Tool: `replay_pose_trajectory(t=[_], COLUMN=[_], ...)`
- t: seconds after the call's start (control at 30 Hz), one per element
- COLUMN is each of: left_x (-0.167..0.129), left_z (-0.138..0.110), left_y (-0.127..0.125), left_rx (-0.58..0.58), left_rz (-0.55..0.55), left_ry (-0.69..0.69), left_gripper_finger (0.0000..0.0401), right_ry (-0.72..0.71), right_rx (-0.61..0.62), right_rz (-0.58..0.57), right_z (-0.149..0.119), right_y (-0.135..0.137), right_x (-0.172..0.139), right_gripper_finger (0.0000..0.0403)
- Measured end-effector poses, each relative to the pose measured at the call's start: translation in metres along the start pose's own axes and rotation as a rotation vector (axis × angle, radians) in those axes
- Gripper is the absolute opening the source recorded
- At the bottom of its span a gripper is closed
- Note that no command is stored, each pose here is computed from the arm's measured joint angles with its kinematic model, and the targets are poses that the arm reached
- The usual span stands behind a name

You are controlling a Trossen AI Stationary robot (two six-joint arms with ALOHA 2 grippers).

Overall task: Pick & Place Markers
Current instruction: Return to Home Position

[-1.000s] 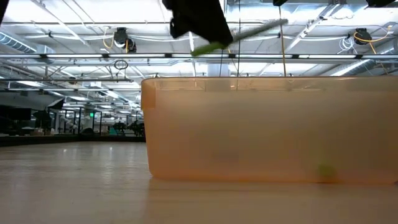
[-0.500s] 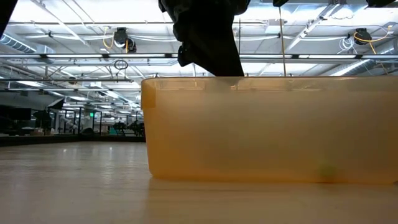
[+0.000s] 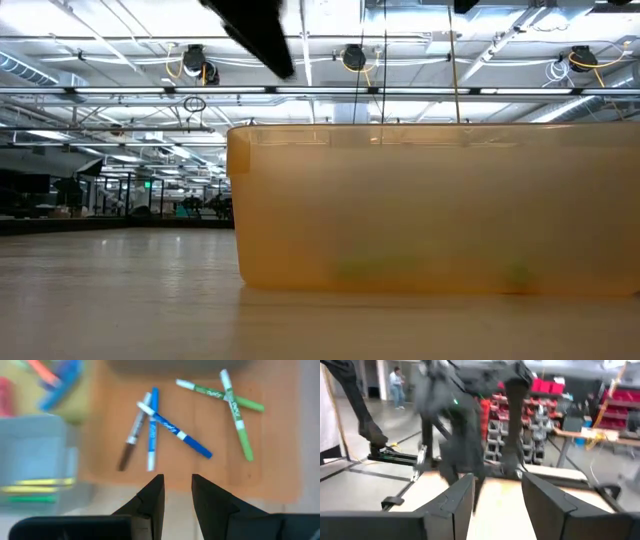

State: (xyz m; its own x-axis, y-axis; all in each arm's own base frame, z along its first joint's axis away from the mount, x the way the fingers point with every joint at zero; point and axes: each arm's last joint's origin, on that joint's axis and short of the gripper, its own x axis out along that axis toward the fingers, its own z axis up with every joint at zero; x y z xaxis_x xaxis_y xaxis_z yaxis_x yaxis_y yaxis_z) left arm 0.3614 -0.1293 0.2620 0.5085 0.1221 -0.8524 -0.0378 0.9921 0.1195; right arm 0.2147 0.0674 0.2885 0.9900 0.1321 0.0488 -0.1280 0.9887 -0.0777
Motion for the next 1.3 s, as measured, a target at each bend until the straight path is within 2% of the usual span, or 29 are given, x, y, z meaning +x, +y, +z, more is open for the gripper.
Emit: replay_pose_trajectory(t=[0.13, 0.3, 0.43, 0.5, 0.6, 0.67, 0.9, 1.07, 1.3], left_x=[-0.045, -0.068, -0.062, -0.054, -0.048, -0.042, -0.037, -0.035, -0.040], left_z=[-0.030, -0.093, -0.149, -0.179, -0.209, -0.229, -0.264, -0.277, -0.280], left_y=[0.006, 0.035, 0.059, 0.066, 0.075, 0.078, 0.088, 0.092, 0.093], left_rx=[0.025, -0.070, -0.107, -0.117, -0.174, -0.183, -0.185, -0.196, -0.118], left_rz=[0.099, 0.019, -0.058, -0.098, -0.146, -0.160, -0.189, -0.203, -0.220], left_ry=[-0.147, -0.373, -0.555, -0.621, -0.741, -0.760, -0.810, -0.836, -0.912], left_gripper_finger=[0.0103, 0.0104, 0.0104, 0.0104, 0.0104, 0.0104, 0.0104, 0.0104, 0.0104], right_ry=[0.051, 0.029, 0.021, 0.079, 0.181, 0.209, 0.215, 0.096, -0.060], right_rx=[0.078, 0.171, 0.185, 0.202, 0.222, 0.236, 0.180, 0.193, 0.220], right_rz=[-0.014, -0.012, -0.012, -0.013, -0.020, -0.027, -0.005, -0.099, -0.098], right_z=[0.005, 0.016, 0.020, 0.015, 0.005, 0.003, -0.003, -0.026, -0.063], right_y=[-0.005, -0.009, -0.011, -0.011, -0.011, -0.011, -0.014, -0.020, -0.023], right_x=[-0.017, -0.035, -0.043, -0.045, -0.049, -0.052, -0.069, -0.099, -0.128], right_gripper_finger=[0.0155, 0.0155, 0.0155, 0.0155, 0.0155, 0.0155, 0.0155, 0.0155, 0.0155])
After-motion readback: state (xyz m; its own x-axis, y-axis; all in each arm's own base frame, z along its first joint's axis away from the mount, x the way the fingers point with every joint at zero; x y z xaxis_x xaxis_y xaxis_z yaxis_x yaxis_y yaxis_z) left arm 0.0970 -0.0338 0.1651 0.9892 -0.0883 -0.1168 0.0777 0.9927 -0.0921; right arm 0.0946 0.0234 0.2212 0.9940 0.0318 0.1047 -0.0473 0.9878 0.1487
